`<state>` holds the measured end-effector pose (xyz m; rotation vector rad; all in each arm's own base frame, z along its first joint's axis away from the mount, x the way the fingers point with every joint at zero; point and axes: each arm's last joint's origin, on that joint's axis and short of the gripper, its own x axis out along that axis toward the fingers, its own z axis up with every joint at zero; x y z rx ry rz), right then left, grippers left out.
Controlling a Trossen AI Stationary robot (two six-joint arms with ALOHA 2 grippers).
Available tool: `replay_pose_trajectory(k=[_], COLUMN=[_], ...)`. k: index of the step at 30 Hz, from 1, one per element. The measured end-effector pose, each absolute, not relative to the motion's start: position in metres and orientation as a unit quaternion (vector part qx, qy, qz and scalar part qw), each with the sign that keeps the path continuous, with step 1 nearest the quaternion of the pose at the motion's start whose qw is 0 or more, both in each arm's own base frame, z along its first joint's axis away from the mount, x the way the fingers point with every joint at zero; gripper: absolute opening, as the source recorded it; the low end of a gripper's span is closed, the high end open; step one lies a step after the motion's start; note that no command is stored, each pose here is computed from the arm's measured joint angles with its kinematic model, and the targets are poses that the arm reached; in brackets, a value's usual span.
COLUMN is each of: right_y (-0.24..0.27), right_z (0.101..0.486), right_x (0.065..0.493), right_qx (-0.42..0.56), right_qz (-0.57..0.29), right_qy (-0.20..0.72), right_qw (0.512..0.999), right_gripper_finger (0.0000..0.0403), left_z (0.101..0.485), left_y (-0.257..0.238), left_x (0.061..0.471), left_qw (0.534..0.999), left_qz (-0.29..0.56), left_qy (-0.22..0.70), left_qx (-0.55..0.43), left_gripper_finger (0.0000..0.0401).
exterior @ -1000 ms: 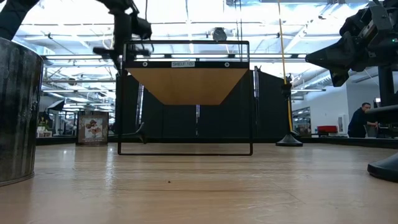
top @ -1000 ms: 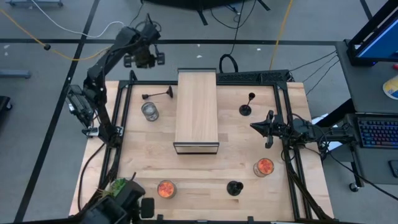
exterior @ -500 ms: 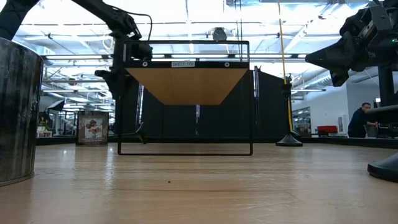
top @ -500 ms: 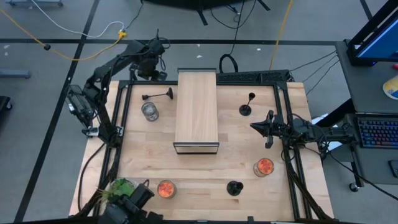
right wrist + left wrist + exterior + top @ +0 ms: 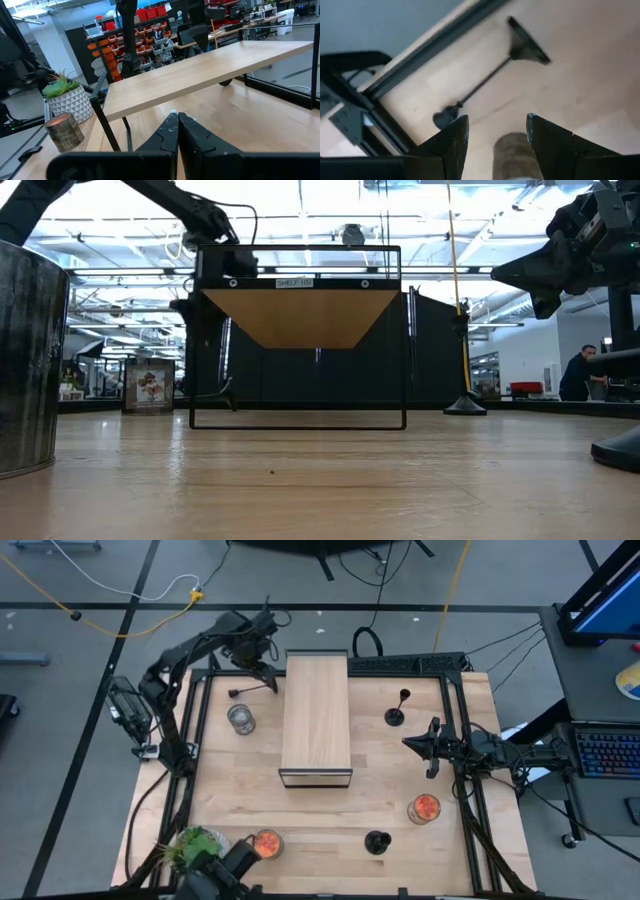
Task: Pick & Place candle stick holders
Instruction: Put the top left black candle holder on the shelf
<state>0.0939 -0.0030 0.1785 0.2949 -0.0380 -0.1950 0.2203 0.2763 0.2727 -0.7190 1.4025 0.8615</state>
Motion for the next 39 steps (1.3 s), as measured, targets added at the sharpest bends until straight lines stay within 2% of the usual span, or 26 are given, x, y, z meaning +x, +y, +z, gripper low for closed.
replay_pose_trajectory(k=[8, 25, 36, 39], right_y=[-0.003, -0.003, -0.003, -0.003], right_z=[0.178, 0.178, 0.178, 0.178], right_x=[0.094, 0.094, 0.094, 0.094], right_qx=[0.147, 0.147, 0.147, 0.147], right_qz=[-0.097, -0.097, -0.097, -0.097], right_qy=[-0.019, -0.019, -0.019, -0.019], right_qw=[0.984, 0.984, 0.984, 0.984], right_gripper_finger=[0.0000, 0.0000, 0.0000, 0.0000], left_z=[0.264, 0.235, 0.240, 0.240], left_y=[0.291, 0.308, 0.308, 0.307], left_x=[0.194, 0.188, 0.183, 0.182], left_qw=[0.559, 0.493, 0.488, 0.498], left_qz=[0.409, 0.441, 0.450, 0.422], left_qy=[0.615, 0.622, 0.609, 0.634], left_qx=[-0.377, -0.418, -0.435, -0.415], left_gripper_finger=[0.0207, 0.0207, 0.0207, 0.0207])
